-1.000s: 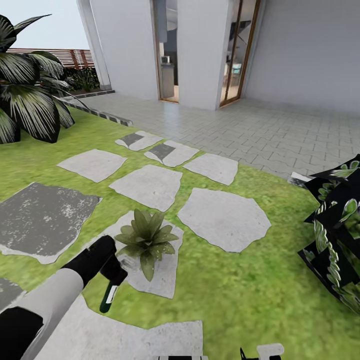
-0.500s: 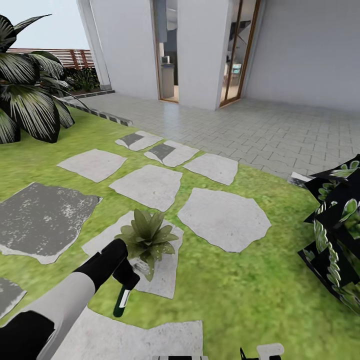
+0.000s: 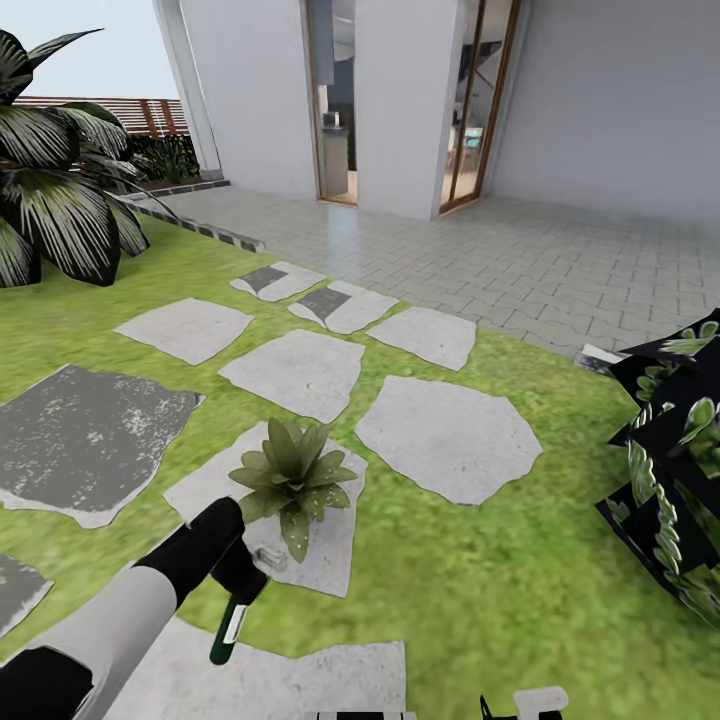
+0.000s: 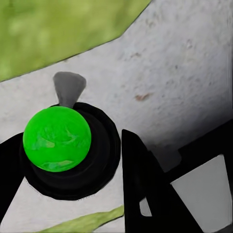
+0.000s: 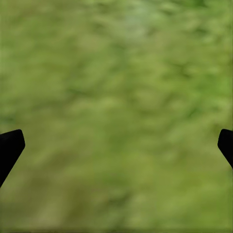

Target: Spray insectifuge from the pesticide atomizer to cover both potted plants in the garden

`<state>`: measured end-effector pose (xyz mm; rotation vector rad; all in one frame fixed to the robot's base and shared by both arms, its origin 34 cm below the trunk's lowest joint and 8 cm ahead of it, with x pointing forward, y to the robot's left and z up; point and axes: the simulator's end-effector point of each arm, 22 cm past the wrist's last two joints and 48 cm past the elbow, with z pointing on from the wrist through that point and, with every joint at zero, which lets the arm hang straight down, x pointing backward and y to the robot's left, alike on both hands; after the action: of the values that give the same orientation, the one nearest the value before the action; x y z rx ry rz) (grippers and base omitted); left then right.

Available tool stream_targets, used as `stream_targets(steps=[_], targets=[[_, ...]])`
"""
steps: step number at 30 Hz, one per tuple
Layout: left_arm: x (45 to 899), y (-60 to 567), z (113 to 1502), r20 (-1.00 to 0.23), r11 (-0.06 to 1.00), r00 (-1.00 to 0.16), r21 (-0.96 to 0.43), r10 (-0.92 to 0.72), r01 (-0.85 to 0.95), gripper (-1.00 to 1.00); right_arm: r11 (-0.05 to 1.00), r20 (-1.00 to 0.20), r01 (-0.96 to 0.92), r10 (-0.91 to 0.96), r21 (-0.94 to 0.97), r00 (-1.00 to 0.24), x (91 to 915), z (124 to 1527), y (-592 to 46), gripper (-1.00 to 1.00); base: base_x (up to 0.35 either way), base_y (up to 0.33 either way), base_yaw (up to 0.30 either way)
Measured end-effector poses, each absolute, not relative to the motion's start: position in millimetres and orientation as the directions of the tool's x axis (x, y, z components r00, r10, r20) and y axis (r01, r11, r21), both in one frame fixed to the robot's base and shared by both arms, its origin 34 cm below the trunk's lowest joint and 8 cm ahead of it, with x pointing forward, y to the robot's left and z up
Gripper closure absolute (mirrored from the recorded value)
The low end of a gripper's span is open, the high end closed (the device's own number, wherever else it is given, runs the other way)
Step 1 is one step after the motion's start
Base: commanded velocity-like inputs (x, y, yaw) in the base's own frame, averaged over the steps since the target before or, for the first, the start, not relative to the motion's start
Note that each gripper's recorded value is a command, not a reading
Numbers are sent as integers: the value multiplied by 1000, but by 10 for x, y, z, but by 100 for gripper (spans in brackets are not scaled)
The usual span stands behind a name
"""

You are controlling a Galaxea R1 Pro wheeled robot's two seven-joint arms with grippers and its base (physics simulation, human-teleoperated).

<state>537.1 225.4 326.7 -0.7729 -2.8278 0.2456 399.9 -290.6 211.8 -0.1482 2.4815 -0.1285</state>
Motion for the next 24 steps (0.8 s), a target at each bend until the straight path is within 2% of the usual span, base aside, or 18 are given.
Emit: stream_targets(steps=[9,16,20,24], targets=[[5684,2118,3450,50,851,-864,-210,501,481,100,989,-600,-75,-138,-128,-788,3998,2118,-2906,-100,0,0,0],[5770,2764,3485,57,905,-912,-162,406,392,100,989,-600,-76,-138,-128,-788,3999,2118,-2906,-100,0,0,0],[5759,2662,3478,55,901,-910,-175,411,397,100,989,-600,-75,-137,-128,-788,3998,2118,-2907,-100,0,0,0],[5775,2251,3490,29,877,-895,-214,445,430,100,989,-600,-74,-137,-129,-789,3997,2118,-2910,-100,0,0,0]])
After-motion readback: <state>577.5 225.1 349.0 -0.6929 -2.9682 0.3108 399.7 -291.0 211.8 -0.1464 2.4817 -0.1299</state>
